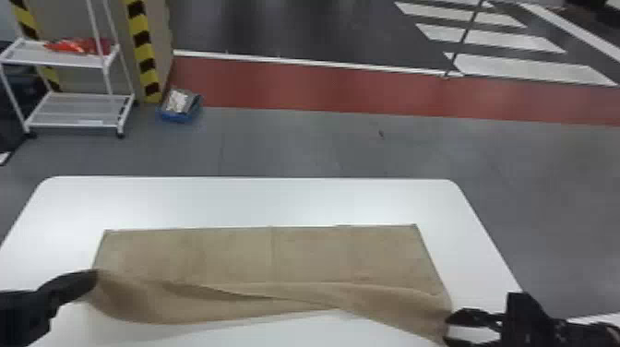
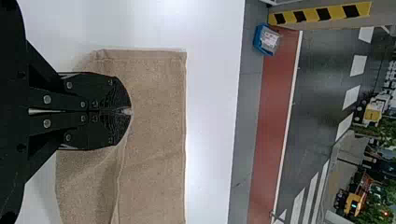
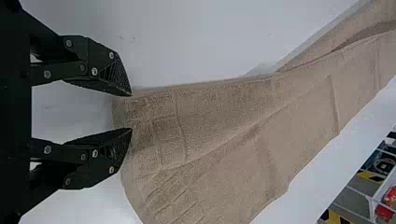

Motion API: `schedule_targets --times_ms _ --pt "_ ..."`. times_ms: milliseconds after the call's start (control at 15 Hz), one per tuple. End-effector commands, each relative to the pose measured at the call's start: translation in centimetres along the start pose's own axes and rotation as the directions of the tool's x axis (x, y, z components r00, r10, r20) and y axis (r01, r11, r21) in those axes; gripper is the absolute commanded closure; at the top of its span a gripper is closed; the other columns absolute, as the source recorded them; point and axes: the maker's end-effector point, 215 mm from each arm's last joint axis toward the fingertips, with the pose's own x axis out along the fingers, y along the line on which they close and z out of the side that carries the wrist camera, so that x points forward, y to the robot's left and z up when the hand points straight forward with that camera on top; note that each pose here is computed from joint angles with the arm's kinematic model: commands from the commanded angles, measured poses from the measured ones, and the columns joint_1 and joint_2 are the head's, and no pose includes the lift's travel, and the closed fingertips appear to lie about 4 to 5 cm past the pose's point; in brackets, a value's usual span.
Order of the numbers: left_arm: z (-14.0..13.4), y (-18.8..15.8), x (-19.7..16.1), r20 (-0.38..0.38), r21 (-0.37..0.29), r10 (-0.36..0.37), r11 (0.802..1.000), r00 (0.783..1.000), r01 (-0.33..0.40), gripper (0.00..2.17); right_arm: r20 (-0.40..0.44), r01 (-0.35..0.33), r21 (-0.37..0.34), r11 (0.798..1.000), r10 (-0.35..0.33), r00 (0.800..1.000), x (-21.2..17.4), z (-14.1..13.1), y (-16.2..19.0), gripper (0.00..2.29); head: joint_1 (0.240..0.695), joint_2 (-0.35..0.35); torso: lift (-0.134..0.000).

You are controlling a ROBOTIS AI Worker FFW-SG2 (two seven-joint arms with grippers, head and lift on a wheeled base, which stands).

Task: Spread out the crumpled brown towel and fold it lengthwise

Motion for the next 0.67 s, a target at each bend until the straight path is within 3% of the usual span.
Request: schedule_targets --times_ms 0,333,600 --pt "0.2 -0.4 0.2 0.003 0.002 -0.007 1.000 1.000 0.006 1.39 -0.011 -0.016 0.018 1.000 0.016 1.000 0.5 -0.8 0.3 0.74 0.695 -0.193 0.000" --pt "0.3 -0.5 0.4 0.002 0.002 -0.010 1.000 1.000 0.010 1.39 -0.021 -0.033 0.047 0.998 0.035 0.999 1.5 -1.0 0.3 0.74 0.695 -0.203 0.000" --pt "0.3 -0.1 0.2 0.003 0.000 -0.003 1.000 1.000 0.003 1.39 -0.012 -0.024 0.062 0.998 0.024 1.000 1.1 -0.5 -0.4 1.33 0.695 -0.200 0.000"
